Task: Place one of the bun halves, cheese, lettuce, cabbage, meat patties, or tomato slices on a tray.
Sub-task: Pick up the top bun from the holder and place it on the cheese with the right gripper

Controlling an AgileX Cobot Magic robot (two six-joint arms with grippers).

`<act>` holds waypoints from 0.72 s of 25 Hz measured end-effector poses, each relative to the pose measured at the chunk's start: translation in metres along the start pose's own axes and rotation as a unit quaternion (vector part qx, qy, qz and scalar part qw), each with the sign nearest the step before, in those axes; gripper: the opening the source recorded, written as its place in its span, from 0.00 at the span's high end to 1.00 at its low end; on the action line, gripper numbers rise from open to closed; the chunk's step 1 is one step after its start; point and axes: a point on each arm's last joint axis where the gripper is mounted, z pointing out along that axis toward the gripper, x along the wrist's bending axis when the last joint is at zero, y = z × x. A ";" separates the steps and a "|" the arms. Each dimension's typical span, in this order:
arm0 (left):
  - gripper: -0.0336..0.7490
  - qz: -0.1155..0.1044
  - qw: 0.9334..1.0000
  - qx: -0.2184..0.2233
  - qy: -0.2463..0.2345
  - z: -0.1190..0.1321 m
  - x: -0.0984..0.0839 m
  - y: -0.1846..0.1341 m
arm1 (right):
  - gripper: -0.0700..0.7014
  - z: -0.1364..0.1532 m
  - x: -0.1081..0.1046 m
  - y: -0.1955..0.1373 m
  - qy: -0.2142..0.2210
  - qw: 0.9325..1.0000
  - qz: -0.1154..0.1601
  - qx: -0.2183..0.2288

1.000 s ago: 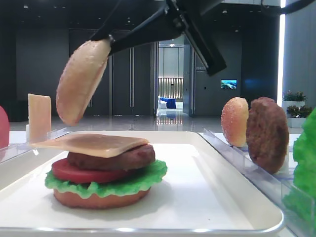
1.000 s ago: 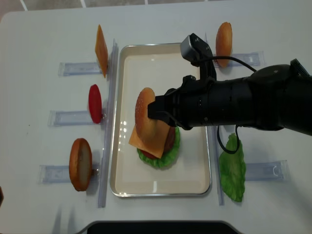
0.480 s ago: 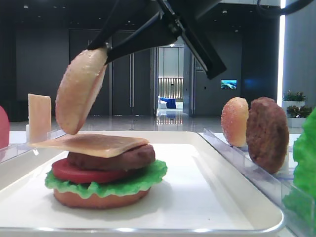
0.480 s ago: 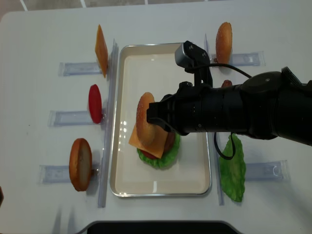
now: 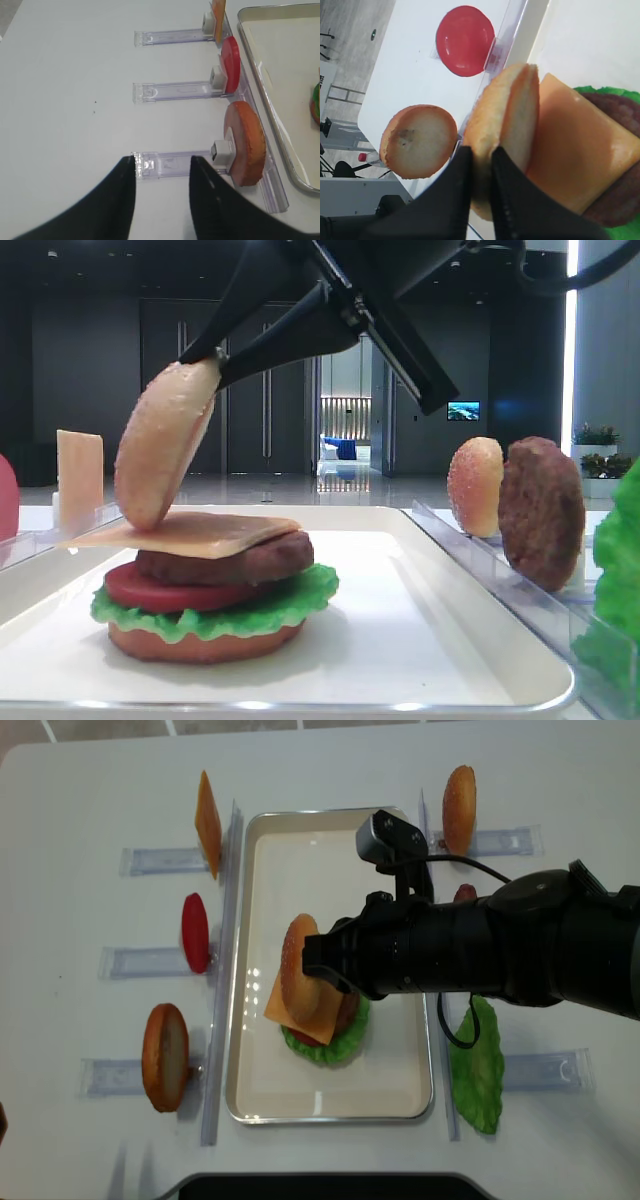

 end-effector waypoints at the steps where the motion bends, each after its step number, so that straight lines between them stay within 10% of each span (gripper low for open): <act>1: 0.60 0.000 1.000 0.000 0.000 0.000 0.000 0.000 | 0.81 0.000 0.000 0.000 0.000 1.000 0.000 0.000; 11: 0.60 0.000 1.000 0.000 0.000 0.000 0.000 0.000 | 0.80 0.000 0.000 0.000 0.000 1.000 0.000 0.000; 18: 0.60 0.000 1.000 0.000 0.000 0.000 0.000 0.000 | 0.55 0.000 -0.001 0.000 -0.001 1.000 0.000 0.000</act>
